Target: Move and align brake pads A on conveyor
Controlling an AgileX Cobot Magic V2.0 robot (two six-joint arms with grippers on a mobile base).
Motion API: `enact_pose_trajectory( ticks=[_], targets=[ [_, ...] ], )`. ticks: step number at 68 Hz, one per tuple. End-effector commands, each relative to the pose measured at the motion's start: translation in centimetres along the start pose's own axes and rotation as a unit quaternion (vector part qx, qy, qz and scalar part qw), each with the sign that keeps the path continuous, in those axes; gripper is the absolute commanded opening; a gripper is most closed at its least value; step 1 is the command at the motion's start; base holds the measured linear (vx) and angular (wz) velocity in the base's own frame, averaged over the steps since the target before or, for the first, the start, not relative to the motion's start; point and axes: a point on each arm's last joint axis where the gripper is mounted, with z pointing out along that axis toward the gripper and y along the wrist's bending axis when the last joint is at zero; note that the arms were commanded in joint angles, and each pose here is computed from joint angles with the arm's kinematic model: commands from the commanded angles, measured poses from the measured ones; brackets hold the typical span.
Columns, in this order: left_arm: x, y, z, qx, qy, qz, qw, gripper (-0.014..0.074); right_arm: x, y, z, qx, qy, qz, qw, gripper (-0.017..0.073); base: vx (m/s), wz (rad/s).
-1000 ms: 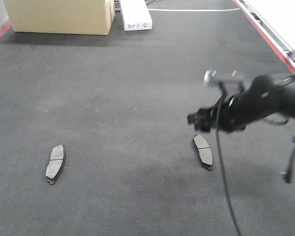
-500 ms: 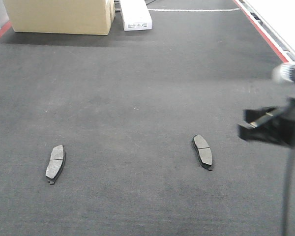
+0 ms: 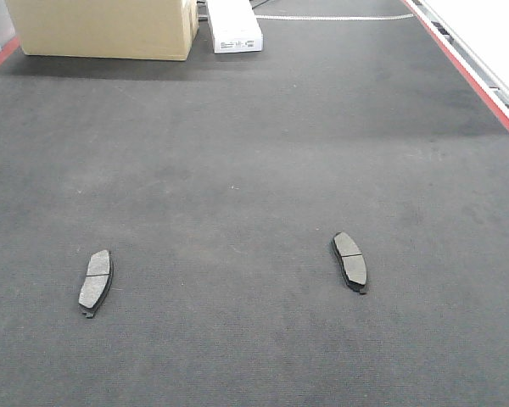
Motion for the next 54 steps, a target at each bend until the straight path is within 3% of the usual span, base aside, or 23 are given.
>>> enact_pose_trajectory(
  ticks=[1, 15, 54],
  targets=[
    [-1.3, -0.2, -0.4, 0.006, -0.044, -0.003, 0.999, -0.0006, -0.7, -0.1, -1.3, 0.002, -0.074, -0.009, 0.997, -0.0008, 0.0, 0.0],
    [-1.3, -0.2, -0.4, 0.006, -0.044, -0.003, 0.999, -0.0006, 0.0, -0.1, -3.0, 0.002, -0.107, -0.009, 0.994, -0.0007, 0.0, 0.0],
    [-1.3, -0.2, -0.4, 0.006, -0.044, -0.003, 0.999, -0.0006, 0.0, -0.1, -3.0, 0.0, -0.107, -0.003, 0.994, -0.0007, 0.0, 0.0]
  ],
)
